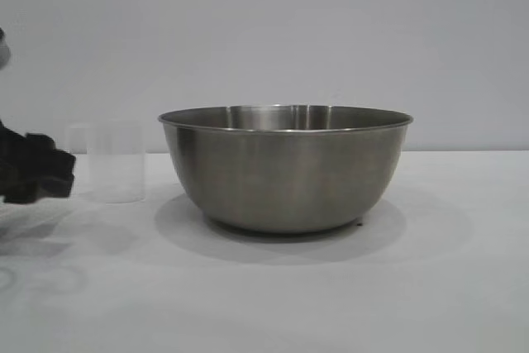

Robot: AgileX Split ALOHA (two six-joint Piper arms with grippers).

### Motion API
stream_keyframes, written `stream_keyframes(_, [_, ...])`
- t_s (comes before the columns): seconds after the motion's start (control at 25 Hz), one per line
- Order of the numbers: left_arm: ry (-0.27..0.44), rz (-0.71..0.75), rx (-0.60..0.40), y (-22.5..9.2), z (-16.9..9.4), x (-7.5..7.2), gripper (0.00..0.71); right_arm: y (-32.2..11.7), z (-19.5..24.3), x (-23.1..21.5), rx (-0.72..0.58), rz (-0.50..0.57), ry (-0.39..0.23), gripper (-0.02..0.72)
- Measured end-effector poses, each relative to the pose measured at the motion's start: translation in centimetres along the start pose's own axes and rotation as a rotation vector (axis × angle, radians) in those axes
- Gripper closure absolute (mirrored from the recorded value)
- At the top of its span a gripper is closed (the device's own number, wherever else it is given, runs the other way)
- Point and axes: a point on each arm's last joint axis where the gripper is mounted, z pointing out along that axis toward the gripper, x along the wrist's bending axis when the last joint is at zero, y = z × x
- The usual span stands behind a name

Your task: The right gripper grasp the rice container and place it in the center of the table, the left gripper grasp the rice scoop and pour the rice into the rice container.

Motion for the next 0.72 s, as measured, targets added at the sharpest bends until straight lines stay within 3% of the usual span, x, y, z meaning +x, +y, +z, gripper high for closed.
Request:
stream_keyframes(0.2, [-0.024,-0.012,0.032,2.5,-2.3,-0.1,0.296,0.0,0.0,0.0,0.0,0.0,0.0,0.261])
stream_keyframes(0.72, [-0.142,0.04,0.446,9.3,-5.0,-1.6,0.296,0.0,0.0,0.0,0.0,0.0,0.0,0.261])
